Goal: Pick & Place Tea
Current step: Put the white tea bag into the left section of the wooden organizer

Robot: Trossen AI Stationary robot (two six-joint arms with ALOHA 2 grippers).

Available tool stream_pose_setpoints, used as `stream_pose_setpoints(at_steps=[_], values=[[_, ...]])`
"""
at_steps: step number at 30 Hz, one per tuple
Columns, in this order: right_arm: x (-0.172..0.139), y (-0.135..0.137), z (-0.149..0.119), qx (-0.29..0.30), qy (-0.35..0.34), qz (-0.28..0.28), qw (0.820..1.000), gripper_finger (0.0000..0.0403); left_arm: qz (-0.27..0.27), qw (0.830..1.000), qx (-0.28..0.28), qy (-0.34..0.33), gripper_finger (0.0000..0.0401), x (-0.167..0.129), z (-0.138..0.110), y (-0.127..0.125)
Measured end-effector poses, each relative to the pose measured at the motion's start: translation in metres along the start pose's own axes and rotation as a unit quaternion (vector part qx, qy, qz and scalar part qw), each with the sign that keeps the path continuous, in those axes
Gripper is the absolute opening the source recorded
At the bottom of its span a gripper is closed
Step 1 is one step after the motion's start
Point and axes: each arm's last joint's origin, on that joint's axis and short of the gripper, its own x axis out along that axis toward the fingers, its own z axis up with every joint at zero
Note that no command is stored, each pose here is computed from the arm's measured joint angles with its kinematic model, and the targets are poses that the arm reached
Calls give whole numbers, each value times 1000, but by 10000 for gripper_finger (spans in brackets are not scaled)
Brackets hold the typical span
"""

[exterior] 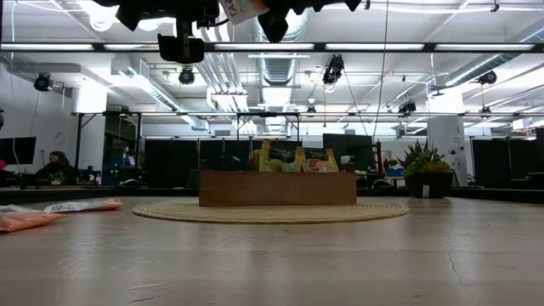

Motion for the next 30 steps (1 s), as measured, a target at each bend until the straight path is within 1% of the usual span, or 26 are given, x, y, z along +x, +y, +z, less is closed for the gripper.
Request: stream_pose_setpoints(at_steps=[5, 13, 18, 21, 25, 28, 30], values=[[-9, 7, 1, 11, 13, 1, 1000, 19, 6, 1000, -4, -3, 0, -1, -1, 0], [-30, 21, 6, 20, 25, -4, 999, 18, 17, 999, 31, -8, 0, -1, -1, 1], [-36, 27, 5, 27, 35, -4, 999, 18, 18, 999, 44, -12, 3, -1, -1, 1], [-43, 31, 9, 29, 28, -17, 999, 17, 10, 997, 69, -23, 21, -1, 1, -2], [-51, 34, 12, 42, 22, -49, 998, 17, 10, 994, 101, -49, 66, -1, 5, -4], [-61, 39, 17, 49, 11, -83, 995, 17, 17, 990, 127, -60, 100, -2, 6, -4], [-69, 43, 21, 46, -1, -113, 993, 17, 25, 985, 154, -72, 116, -2, 7, -5]])
